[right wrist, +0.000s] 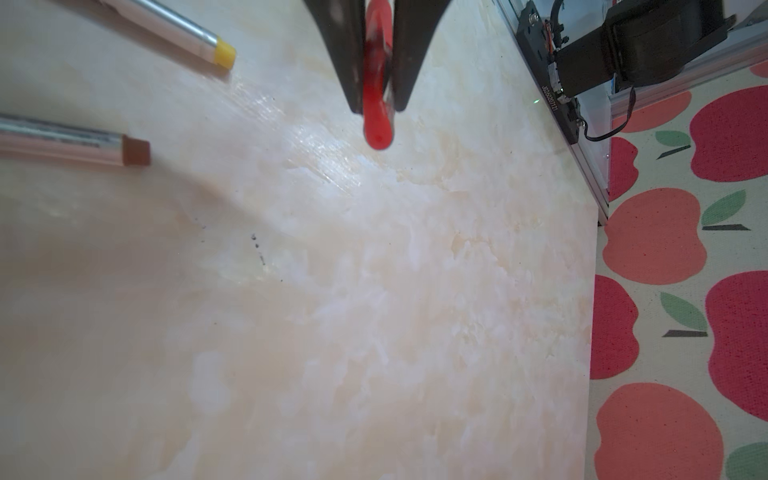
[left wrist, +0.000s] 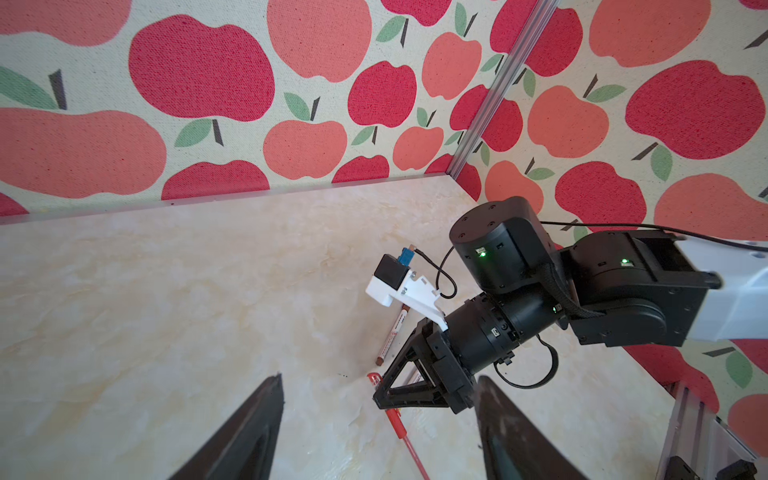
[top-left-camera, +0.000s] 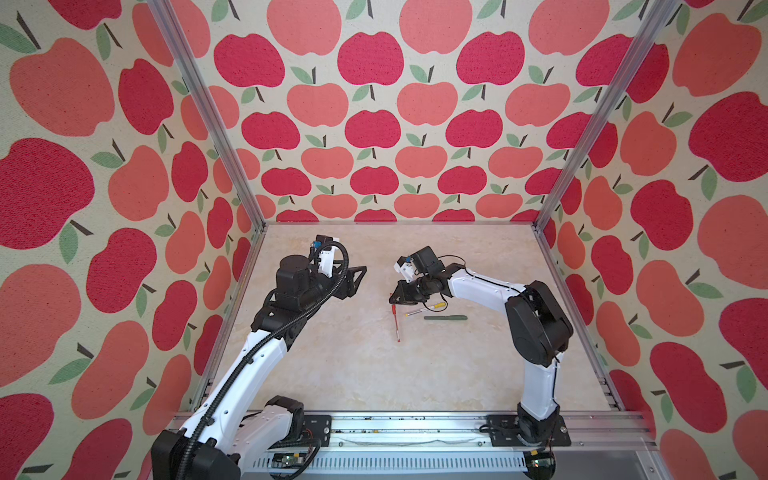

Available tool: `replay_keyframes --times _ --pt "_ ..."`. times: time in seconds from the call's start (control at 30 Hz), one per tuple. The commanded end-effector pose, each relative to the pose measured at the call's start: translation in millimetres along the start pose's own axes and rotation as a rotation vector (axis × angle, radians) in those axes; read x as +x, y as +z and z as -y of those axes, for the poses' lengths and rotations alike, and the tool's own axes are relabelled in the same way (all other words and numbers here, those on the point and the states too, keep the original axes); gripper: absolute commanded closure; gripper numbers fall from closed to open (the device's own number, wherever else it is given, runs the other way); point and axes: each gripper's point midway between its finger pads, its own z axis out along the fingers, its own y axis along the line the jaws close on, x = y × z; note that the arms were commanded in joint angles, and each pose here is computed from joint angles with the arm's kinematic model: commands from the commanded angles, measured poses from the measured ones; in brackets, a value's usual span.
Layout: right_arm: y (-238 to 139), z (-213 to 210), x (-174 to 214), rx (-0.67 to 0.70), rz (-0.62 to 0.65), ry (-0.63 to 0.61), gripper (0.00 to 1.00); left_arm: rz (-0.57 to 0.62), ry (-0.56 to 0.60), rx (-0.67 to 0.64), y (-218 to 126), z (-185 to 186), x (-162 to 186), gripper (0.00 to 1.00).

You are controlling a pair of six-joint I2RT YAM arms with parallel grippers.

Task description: Insert the pens into the pen caps

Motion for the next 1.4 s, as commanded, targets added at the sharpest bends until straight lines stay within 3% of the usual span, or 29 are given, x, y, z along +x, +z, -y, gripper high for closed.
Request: replay_keyframes --times 0.0,0.23,0.33,0.47,0.57,0.8,1.13,1.37 --pt "4.8 3.7 6.9 0.034 -0.050 0.039 0.80 -0.008 -0.016 -0.022 -3.1 -4.7 6.1 0.24" --pt "14.1 14.1 9.6 0.063 -0.072 0.036 0.66 0.005 -0.009 -0.044 -8.7 -9.1 4.6 0.23" --pt "1.9 3.3 -1.5 0.041 -0.014 -0.010 0.62 0.014 -0.015 -0.077 -13.1 -16.8 3.0 0.22" --pt "-47.5 -19.3 -31.6 -0.002 0.186 -0.151 0.54 0.023 -0.062 -0.187 -23.1 -43.4 2.8 0.18" --pt "-93.7 -9.5 -52.6 0.037 0.332 -0.199 0.52 0.056 -0.117 -0.287 -34.7 -71.0 1.5 0.17" --pt "-160.8 39.9 -66.5 0.112 0.472 -0.110 0.51 0.115 -0.246 -0.407 -53.1 -112.7 2.1 0.17" --pt "-164.5 54.1 -55.5 0.106 0.489 -0.059 0.51 0.090 -0.321 -0.460 -53.1 -130.3 18.8 0.16" --pt "-155.2 44.3 -50.0 0.018 0.460 -0.054 0.53 0.097 -0.322 -0.459 -49.7 -134.0 22.5 0.15"
